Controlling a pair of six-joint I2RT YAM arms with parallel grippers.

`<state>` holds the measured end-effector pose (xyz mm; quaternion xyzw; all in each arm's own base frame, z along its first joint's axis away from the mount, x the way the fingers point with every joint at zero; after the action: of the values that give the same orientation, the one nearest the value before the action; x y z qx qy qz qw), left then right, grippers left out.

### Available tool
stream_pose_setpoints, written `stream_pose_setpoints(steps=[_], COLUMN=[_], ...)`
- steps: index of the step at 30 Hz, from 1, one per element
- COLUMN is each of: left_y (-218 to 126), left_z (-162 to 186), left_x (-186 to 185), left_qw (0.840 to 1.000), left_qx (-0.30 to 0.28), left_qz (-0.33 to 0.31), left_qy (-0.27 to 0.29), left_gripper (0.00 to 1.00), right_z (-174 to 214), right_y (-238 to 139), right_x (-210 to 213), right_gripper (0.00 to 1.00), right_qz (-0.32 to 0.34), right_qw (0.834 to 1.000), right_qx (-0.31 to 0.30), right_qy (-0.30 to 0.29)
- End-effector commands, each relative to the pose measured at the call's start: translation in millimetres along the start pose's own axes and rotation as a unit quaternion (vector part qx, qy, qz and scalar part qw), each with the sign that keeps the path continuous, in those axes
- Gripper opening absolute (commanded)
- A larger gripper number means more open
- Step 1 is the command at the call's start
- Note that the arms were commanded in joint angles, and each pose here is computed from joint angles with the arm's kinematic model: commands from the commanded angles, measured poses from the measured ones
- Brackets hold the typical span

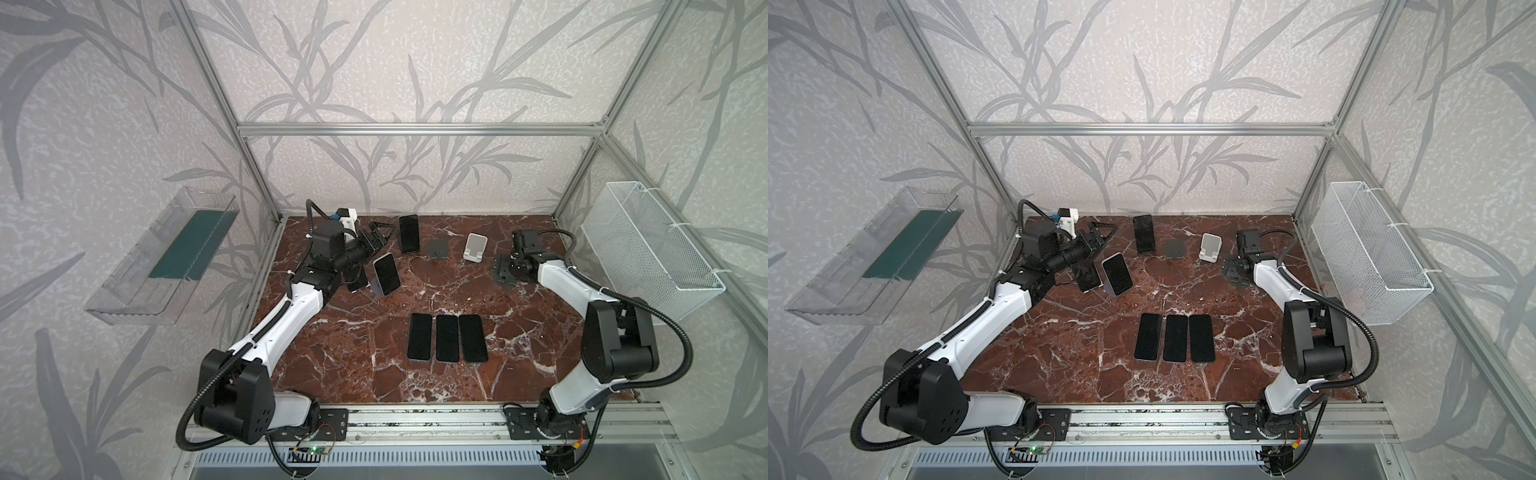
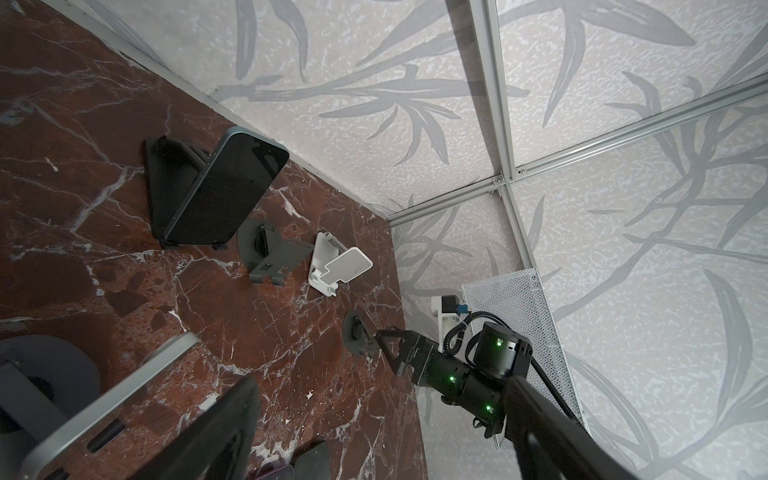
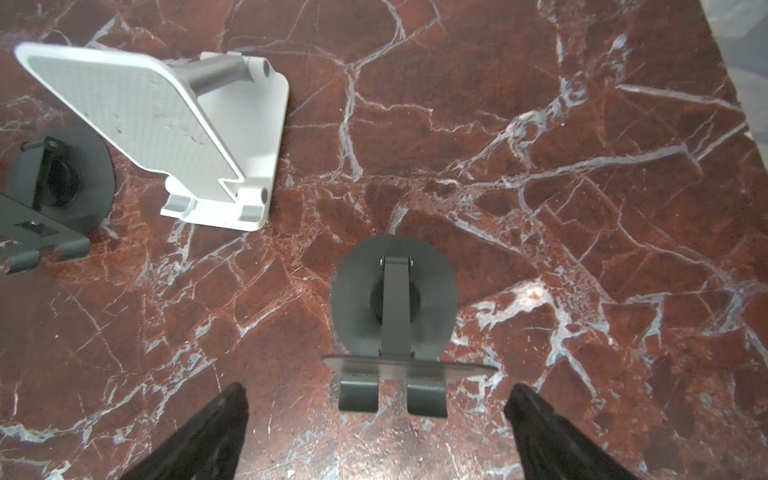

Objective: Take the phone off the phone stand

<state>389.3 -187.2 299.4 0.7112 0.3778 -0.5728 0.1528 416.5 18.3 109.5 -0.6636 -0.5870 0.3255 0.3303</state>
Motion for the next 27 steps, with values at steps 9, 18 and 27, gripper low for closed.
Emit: stream_pose_setpoints(steps=[9,18,27], left_y=[1.8,2.6,2.3], left_z=[-1.6,-0.1,0.5], left_x=[-12.6,-11.8,-12.3], left_qw=[1.0,1.0,1.0], left_qx=[0.0,0.002,0.002], left_qz=[0.016,0.013,0.012], left_qy=[0.011,0.014,0.016], left_gripper=[0.92,0.92,0.92], right_z=[-14.8,-14.4,-26.5], right_y=[14.9,20.9,-1.5], right_x=[-7.1,4.5,26.7], right_gripper=[0.84,0.57,0.44], right_qz=[0.004,-0.03,-0.067], right_qw=[0.999,0.999,0.996], right_qx=[-0.034,-0.021,-0.059], right_qy=[0.021,0.014,0.01])
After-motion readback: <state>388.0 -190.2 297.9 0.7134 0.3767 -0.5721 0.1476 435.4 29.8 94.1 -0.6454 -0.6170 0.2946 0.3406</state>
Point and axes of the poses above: each gripper's point midway between its finger pads, its own y axis out along the fingers, its own x axis along the line the jaws close on, z = x × y, the point moved 1 cm from there along -y, back along the fingers, and after that the axes turned 9 degrees about -y, right-handed, at the moved point
